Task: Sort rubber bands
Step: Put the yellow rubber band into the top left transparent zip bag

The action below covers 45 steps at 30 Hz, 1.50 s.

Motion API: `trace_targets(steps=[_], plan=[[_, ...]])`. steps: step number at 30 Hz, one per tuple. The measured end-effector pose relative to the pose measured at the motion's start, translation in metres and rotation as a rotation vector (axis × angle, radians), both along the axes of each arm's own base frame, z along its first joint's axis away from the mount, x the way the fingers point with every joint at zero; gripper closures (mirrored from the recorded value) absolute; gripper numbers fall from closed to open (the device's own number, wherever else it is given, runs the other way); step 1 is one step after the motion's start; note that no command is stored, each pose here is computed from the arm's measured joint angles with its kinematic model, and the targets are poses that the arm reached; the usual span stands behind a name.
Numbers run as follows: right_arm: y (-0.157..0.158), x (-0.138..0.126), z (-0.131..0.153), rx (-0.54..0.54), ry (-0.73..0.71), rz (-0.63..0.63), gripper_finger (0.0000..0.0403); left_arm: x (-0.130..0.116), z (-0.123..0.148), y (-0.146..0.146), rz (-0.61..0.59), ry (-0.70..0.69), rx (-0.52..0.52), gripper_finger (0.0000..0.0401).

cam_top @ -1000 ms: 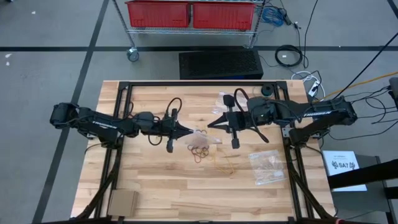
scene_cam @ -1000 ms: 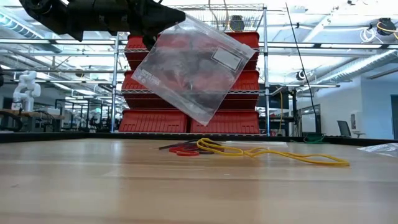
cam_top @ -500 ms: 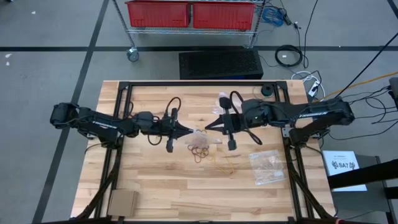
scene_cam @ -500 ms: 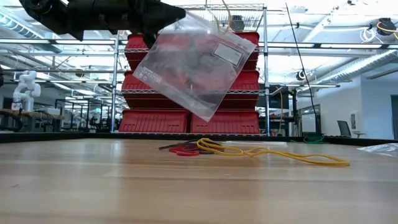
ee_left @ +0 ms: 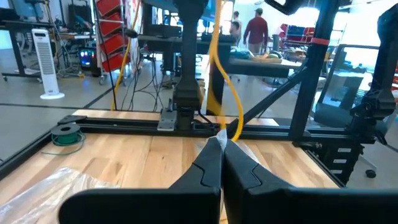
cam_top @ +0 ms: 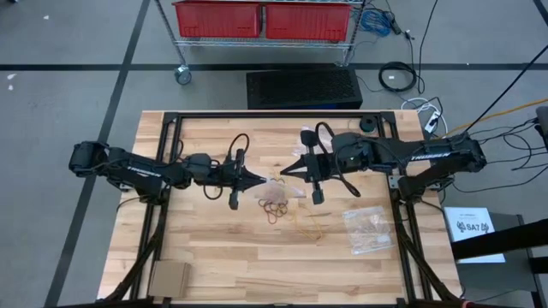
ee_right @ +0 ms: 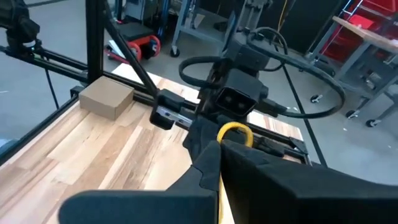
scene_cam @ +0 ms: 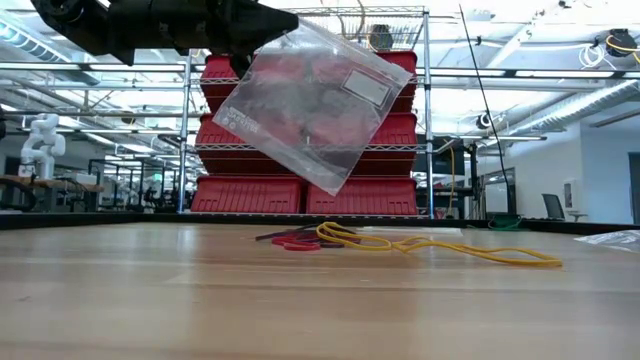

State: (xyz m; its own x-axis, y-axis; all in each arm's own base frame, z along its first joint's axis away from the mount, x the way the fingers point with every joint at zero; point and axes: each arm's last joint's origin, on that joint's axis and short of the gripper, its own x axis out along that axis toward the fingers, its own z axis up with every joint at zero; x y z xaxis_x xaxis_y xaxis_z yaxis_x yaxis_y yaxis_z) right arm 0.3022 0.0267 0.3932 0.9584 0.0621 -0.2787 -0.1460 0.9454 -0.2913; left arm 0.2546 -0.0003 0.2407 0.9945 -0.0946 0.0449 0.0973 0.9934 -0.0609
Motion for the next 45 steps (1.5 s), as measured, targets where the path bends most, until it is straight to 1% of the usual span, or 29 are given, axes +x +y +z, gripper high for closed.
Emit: trace_targets(steps=[10,15,23,28,40,45], plan=[[0.001,-0.003,-0.001,-0.070,0.027,0.024,0.0403,0.000,-0.003,0.000,0.000,0.036,0.000,0.0401],[0.000,-0.010,0.007,-0.089,-0.006,0.028,0.0403,0.000,-0.004,0.001,0.002,0.039,-0.001,0.0401],[0.000,-0.007,0.008,-0.147,-0.038,0.042,0.0403,0.000,-0.002,0.000,0.000,0.026,-0.005,0.0401],[0.000,-0.006,0.009,-0.146,-0.054,0.045,0.0403,0.000,-0.001,0.000,-0.013,0.012,-0.005,0.0401],[0.001,0.007,-0.005,-0.150,0.002,0.050,0.0403,0.000,0.001,0.000,-0.013,-0.013,-0.005,0.0401],[0.002,0.008,-0.005,-0.159,-0.005,0.053,0.0403,0.000,0.001,0.000,-0.013,-0.012,-0.005,0.0401]])
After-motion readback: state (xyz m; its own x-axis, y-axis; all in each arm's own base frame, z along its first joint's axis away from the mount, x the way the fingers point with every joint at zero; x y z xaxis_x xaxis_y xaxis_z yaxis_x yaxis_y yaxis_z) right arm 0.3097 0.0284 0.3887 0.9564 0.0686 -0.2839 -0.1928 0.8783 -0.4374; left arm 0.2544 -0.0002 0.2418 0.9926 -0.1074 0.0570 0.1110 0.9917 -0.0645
